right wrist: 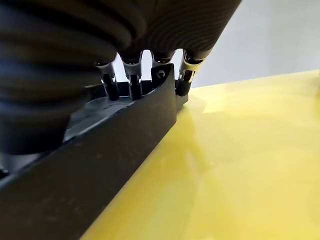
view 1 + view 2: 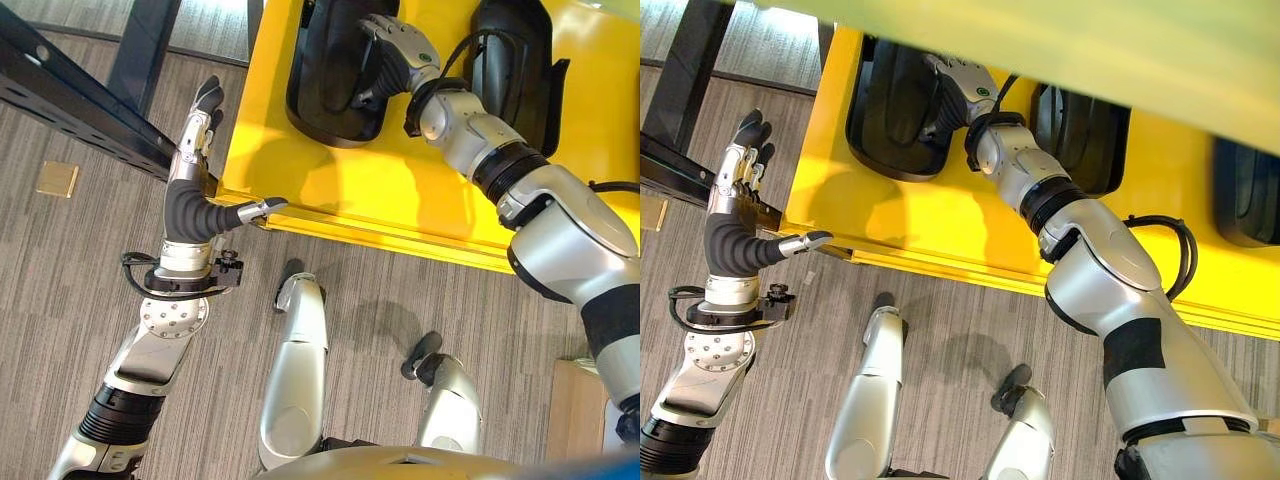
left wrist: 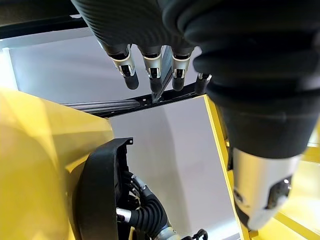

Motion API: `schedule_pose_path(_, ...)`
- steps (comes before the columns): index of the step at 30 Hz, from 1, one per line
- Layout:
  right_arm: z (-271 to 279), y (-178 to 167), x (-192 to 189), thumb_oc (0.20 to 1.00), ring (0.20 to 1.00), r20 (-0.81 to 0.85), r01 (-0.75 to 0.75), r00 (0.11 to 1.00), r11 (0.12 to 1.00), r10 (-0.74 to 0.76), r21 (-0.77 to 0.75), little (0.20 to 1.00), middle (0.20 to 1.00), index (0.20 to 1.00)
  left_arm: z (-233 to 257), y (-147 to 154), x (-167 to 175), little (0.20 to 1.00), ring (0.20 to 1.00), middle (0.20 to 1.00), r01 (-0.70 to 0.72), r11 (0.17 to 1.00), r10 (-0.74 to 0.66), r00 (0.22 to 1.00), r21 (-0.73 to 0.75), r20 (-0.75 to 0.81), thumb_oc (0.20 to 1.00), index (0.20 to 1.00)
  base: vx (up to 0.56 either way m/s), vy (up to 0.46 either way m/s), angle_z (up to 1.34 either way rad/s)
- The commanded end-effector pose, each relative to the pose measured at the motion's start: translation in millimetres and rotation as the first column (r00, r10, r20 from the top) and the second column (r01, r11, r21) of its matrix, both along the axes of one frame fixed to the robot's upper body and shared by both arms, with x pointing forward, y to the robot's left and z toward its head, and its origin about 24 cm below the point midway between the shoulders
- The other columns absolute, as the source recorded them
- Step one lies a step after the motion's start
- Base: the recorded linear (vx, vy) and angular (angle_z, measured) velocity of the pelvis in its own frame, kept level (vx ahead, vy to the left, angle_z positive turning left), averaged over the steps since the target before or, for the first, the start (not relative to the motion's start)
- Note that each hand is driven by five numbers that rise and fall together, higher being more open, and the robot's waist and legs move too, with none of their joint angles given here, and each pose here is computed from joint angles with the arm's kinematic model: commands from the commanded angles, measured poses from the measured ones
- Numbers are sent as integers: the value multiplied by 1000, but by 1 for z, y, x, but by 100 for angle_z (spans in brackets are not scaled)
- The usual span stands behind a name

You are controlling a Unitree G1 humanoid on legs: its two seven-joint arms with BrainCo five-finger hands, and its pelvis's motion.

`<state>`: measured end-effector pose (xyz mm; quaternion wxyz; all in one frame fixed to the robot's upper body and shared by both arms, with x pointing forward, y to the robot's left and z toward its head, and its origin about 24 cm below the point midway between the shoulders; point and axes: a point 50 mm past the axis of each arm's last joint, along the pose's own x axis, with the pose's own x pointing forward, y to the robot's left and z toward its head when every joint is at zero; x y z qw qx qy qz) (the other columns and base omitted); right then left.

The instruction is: Move parts from the plastic box to the shelf.

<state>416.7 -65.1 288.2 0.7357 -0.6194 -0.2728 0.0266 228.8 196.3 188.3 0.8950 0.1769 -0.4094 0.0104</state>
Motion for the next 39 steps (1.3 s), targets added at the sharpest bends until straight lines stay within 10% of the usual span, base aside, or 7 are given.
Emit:
schedule_pose_path(1, 31, 7, -5, 1000, 1000, 90, -4, 996, 1000, 7, -31, 1000, 1000, 1000, 31, 39, -7, 1000, 1000, 1000, -170, 982, 179, 975, -80, 130, 1000, 1000, 0, 0, 0)
schedule_pose_path(39, 55, 8, -11, 1000, 1000, 164, -29, 986, 997, 17, 73, 1000, 1000, 1000, 33, 43, -6, 1000, 1000, 1000, -190, 980, 197, 971, -64, 134, 1000, 1000, -1, -1, 1)
